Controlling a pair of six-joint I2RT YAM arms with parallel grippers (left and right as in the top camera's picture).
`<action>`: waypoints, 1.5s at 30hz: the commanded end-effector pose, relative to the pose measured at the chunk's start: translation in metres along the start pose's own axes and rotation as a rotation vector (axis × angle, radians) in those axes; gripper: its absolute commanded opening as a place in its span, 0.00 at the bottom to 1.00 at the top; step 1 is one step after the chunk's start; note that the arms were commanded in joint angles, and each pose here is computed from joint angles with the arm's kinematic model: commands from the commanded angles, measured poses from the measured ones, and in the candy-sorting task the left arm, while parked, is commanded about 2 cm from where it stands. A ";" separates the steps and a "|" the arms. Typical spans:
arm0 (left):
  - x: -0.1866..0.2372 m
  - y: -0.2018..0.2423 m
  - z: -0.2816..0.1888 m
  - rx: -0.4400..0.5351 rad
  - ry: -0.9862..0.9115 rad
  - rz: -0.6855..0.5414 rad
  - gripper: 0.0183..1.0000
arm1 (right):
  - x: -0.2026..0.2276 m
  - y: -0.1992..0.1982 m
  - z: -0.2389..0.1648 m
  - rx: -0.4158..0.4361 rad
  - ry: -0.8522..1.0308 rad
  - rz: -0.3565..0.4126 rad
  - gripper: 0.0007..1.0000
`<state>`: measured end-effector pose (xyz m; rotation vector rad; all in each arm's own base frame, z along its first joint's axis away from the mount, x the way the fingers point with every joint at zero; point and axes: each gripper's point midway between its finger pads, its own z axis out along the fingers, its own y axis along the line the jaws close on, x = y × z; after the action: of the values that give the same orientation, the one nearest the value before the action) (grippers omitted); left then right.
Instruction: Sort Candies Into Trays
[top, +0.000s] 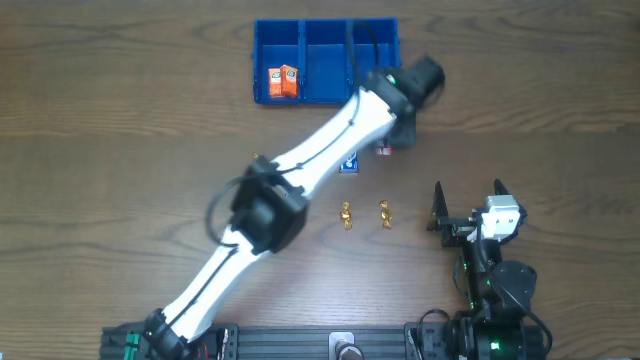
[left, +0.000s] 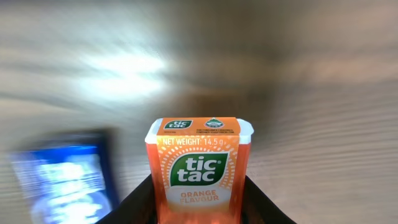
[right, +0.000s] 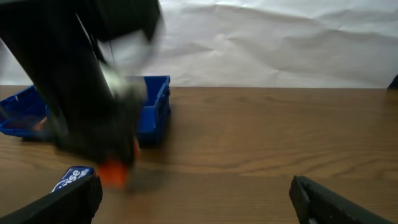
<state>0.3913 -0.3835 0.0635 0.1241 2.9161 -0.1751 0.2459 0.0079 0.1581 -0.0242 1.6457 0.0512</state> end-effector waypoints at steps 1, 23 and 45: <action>-0.090 0.074 -0.156 0.035 -0.337 -0.029 0.32 | 0.001 0.001 0.000 -0.004 -0.001 0.010 1.00; -0.136 0.207 -0.058 -0.095 -0.185 -0.031 0.33 | 0.001 0.001 0.000 -0.004 -0.001 0.010 1.00; -0.128 0.218 -0.015 -0.064 -0.098 -0.057 0.35 | 0.001 0.001 0.000 -0.004 -0.001 0.010 1.00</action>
<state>0.5329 -0.1787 0.0965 0.0191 2.7986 -0.0878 0.2459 0.0078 0.1581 -0.0239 1.6457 0.0509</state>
